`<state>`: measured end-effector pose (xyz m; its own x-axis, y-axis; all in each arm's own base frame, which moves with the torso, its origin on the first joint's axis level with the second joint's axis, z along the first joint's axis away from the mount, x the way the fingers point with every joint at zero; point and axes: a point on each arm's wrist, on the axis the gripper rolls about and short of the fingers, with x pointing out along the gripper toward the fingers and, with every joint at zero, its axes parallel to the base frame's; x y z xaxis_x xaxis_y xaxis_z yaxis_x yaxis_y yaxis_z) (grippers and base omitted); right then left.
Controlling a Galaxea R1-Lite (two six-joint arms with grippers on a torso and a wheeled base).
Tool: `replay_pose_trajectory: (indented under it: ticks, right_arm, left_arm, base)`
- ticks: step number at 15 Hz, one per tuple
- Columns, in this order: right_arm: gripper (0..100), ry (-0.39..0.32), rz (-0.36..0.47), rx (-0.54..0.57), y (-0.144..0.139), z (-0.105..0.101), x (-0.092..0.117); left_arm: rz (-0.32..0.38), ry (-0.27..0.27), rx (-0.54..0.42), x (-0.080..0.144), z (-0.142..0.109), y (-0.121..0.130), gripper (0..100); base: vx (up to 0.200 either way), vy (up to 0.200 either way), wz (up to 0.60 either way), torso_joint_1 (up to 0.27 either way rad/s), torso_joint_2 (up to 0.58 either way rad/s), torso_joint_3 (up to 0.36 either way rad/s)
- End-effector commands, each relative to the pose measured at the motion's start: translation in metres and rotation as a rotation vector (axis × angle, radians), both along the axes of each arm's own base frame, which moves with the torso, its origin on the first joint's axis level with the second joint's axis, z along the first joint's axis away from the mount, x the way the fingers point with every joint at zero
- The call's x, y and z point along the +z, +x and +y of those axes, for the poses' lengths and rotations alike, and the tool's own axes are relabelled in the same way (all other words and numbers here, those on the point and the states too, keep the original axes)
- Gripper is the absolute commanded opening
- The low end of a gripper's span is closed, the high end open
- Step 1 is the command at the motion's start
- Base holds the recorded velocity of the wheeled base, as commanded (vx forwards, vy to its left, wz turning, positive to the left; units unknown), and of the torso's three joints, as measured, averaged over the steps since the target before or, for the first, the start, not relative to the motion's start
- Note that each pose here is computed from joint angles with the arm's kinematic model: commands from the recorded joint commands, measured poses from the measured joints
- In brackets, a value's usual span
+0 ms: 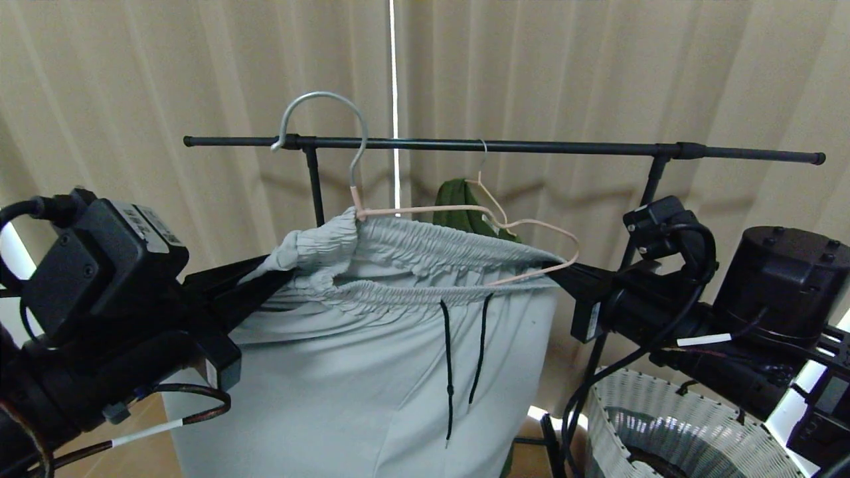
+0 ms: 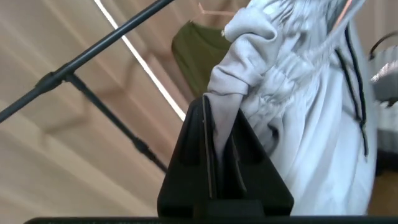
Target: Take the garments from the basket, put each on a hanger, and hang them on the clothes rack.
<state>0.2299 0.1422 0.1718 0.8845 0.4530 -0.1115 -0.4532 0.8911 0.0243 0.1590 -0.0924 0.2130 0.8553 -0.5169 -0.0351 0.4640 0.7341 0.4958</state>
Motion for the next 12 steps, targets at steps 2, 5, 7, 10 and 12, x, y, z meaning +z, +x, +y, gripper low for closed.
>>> replay_pose_trajectory:
  ticks: [2,5,7,10,12]
  right_arm:
    - [0,-0.004,0.003,-0.009,0.002,-0.001,-0.001]
    - [0,-0.009,0.011,-0.016,0.004,-0.002,-0.003]
    - [0,-0.011,0.01,-0.018,0.005,-0.002,-0.004]
    - [0,-0.029,0.0,-0.014,0.005,-0.002,-0.003]
    - [0,-0.066,-0.011,0.0,0.004,-0.002,-0.002]
  left_arm:
    - [-0.027,0.043,0.079,0.0,0.014,0.005,0]
    - [-0.032,0.044,0.102,0.001,0.018,0.005,0]
    - [-0.027,0.048,0.114,-0.001,0.02,0.006,0]
    - [-0.021,0.079,0.144,-0.006,0.026,0.008,0]
    - [-0.004,0.161,0.145,-0.02,0.029,0.006,0]
  base:
    - [0.0,0.0,0.0,0.0,0.0,0.0]
    - [0.0,0.0,0.0,0.0,0.0,0.0]
    - [0.0,0.0,0.0,0.0,0.0,0.0]
    - [0.0,0.0,0.0,0.0,0.0,0.0]
    - [0.0,0.0,0.0,0.0,0.0,0.0]
